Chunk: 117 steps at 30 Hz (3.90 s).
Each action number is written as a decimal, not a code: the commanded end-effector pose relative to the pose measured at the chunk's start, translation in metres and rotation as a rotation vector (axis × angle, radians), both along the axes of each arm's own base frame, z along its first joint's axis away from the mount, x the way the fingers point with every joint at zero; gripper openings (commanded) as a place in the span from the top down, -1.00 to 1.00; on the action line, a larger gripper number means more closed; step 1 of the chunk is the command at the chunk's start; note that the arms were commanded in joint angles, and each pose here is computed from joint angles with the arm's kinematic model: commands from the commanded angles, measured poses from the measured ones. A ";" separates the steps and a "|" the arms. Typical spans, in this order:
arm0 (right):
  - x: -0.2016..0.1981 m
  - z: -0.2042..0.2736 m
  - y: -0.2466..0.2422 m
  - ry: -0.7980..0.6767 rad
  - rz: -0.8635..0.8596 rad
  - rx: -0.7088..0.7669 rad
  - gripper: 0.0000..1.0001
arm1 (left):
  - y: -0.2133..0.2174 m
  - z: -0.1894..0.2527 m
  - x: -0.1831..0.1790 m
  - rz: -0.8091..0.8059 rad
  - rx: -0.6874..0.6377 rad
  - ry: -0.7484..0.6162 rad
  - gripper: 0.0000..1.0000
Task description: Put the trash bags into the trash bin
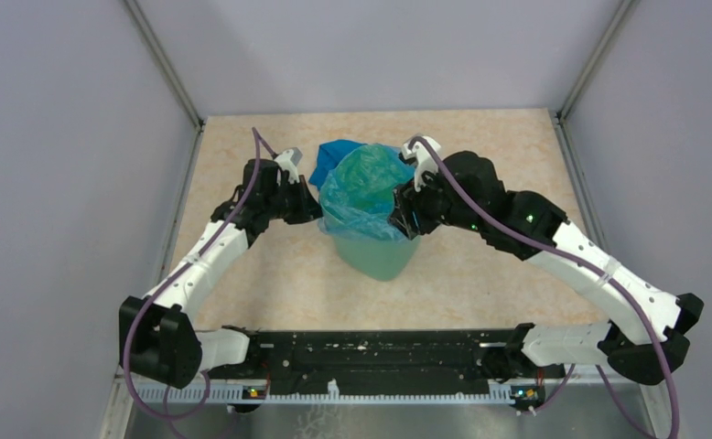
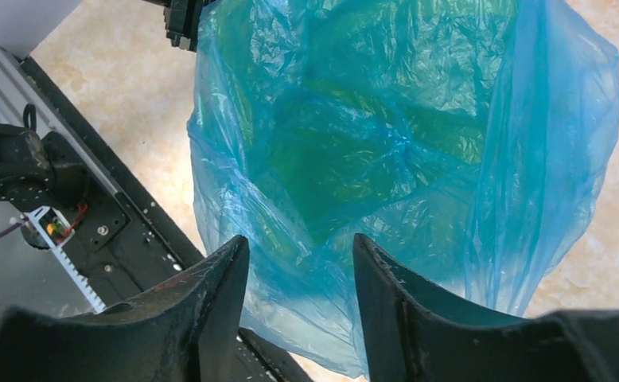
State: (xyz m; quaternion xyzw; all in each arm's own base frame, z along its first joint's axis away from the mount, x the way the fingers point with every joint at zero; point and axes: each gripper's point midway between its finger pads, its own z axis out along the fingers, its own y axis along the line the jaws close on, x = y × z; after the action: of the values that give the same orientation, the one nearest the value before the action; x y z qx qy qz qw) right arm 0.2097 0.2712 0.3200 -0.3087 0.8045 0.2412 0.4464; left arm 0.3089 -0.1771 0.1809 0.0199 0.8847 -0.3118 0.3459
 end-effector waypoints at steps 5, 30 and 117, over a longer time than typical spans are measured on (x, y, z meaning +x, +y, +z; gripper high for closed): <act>-0.013 0.007 0.001 0.013 0.064 0.038 0.42 | -0.004 0.021 0.010 -0.019 -0.014 -0.068 1.00; -0.014 0.045 -0.005 -0.049 0.066 0.073 0.15 | -0.005 0.024 0.010 -0.022 -0.017 -0.075 1.00; -0.008 -0.013 -0.096 0.026 -0.336 0.007 -0.32 | -0.012 0.016 0.032 -0.007 -0.031 -0.046 1.00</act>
State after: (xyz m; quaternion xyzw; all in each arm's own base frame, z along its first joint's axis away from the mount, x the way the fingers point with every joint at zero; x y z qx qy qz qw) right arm 0.1934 0.1841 0.2666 -0.1859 0.8670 0.1790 0.4263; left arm 0.3284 -0.1861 0.1757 0.0142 0.8877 -0.3186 0.3320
